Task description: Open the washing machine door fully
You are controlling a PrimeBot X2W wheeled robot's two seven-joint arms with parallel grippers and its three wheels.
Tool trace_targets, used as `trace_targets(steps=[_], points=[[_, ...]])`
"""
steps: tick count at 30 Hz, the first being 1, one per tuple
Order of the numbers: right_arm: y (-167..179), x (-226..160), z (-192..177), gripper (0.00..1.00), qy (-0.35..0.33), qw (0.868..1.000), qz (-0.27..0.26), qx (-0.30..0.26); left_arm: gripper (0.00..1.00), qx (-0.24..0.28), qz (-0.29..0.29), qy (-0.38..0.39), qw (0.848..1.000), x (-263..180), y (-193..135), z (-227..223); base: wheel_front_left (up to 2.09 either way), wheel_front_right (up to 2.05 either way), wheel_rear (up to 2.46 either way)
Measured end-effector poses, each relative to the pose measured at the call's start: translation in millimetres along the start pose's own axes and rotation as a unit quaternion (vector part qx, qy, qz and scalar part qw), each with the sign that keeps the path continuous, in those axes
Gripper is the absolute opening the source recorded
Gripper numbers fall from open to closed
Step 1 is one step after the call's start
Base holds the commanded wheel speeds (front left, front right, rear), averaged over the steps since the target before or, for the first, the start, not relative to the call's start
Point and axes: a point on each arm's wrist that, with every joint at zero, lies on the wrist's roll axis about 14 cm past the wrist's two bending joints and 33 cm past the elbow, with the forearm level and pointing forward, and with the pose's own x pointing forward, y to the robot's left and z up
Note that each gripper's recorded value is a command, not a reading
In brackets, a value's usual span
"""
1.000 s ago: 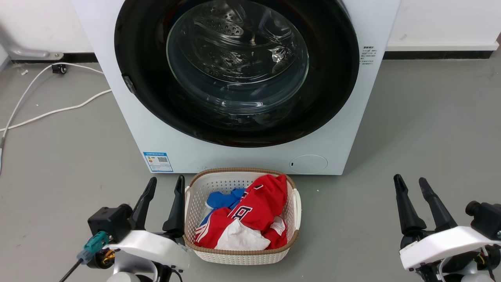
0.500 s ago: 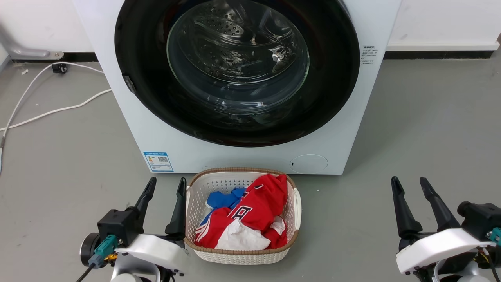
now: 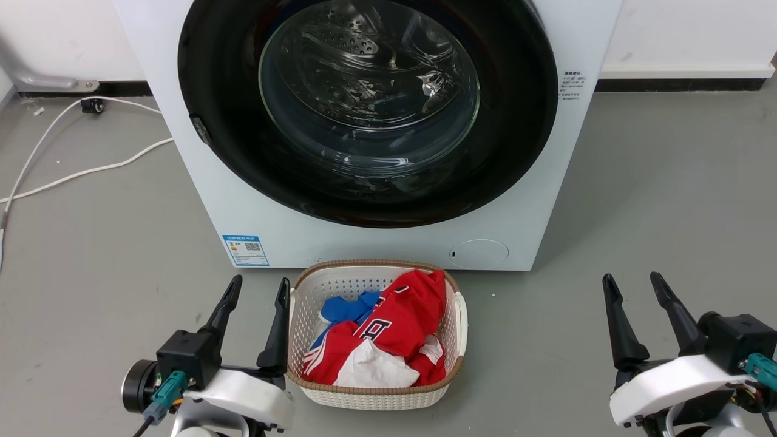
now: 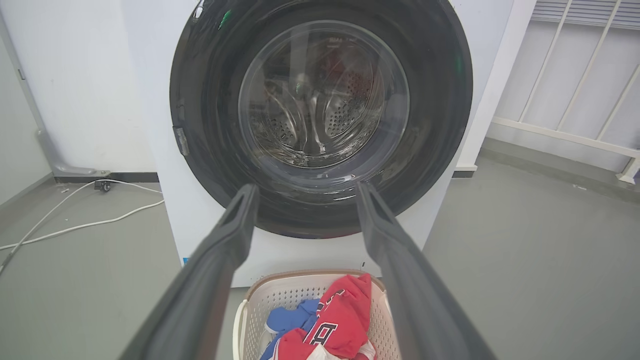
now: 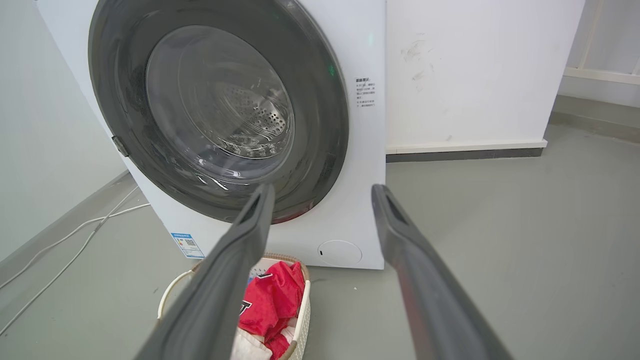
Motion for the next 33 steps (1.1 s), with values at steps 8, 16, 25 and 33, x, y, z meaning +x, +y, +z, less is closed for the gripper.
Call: trace_targets(steps=[8,16,25,33], points=[[-0.2,-0.3,0.0,1.0,0.001,1.0,-0.002,-0.023,1.0,0.011,-0.005,-0.002,1.0,-2.1,-1.7,-2.2,0.0,0.0,0.0],[-2.7,-0.9,-1.7,1.0,0.002,1.0,-0.006,-0.03,1.0,0.011,0.003,-0.003,1.0,-3.7,2.2,-4.7,0.0,0.0,0.0],[-6.2,-4.1,-3.6,1.0,0.001,0.999,-0.011,-0.048,1.0,0.025,0.002,-0.003,1.0,-4.7,3.5,-8.3,0.0,0.0,0.0],[-7.2,-4.4,-5.0,1.0,0.001,0.999,-0.013,-0.036,1.0,0.017,0.005,0.001,1.0,-5.2,5.2,-12.1,0.0,0.0,0.0]])
